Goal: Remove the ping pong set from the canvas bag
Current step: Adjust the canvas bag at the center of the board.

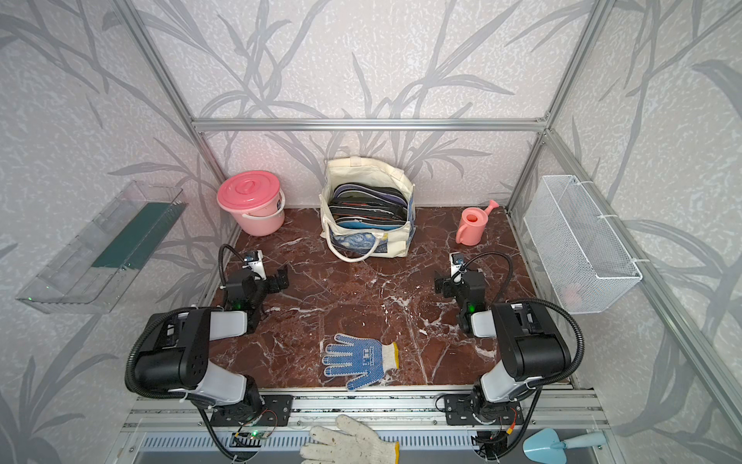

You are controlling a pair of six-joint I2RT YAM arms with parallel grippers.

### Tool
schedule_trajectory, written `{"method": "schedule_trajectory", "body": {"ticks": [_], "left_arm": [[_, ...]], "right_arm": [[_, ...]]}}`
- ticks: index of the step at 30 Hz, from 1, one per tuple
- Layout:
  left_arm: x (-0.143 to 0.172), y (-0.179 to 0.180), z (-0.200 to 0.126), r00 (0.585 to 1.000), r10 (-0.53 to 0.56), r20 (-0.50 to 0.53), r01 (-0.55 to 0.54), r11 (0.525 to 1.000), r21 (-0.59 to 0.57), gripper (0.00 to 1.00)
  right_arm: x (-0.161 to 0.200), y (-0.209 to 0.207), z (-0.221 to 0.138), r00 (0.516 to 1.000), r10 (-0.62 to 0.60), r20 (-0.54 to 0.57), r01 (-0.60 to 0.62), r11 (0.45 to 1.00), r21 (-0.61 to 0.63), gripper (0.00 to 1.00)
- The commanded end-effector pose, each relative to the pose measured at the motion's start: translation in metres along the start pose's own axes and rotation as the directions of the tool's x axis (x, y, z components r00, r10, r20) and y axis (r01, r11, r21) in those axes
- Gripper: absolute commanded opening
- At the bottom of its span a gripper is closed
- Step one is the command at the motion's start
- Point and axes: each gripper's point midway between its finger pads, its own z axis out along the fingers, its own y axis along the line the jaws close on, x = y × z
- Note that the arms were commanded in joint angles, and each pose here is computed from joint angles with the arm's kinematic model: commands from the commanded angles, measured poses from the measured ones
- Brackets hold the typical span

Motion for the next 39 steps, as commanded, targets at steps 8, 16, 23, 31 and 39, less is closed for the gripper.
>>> {"method": "schedule_trajectory", "body": {"ticks": [8,16,23,31,39], "left_arm": [[-0.002,0.000,0.002,0.999,0.035,-0.007,-0.036,0.999,-0.022,0.99],[-0.002,0.000,0.002,0.999,0.036,-0.004,-0.036,0.999,-0.022,0.99],[-0.009,0.008,0.002,1.000,0.023,0.007,-0.023,0.997,-0.072,0.99],[-0.055,0.040,-0.038,0.976,-0.209,-0.064,0.173,0.918,-0.358,0.99],[-0.149,-0.049,-0.075,0.981,-0.187,-0.062,0.171,0.965,-0.199,0.99]], "right_arm": [[-0.011,-0.002,0.001,1.000,0.003,0.029,-0.003,1.000,0.001,0.99],[-0.011,-0.002,0.001,1.000,0.004,0.031,-0.004,1.000,0.001,0.99],[-0.028,-0.003,-0.007,0.997,-0.076,0.021,0.073,0.989,0.130,0.99],[-0.132,0.009,-0.049,0.992,-0.040,0.118,0.016,0.979,0.202,0.99],[-0.229,0.052,-0.076,0.997,0.010,0.081,-0.012,0.999,0.032,0.99]]}}
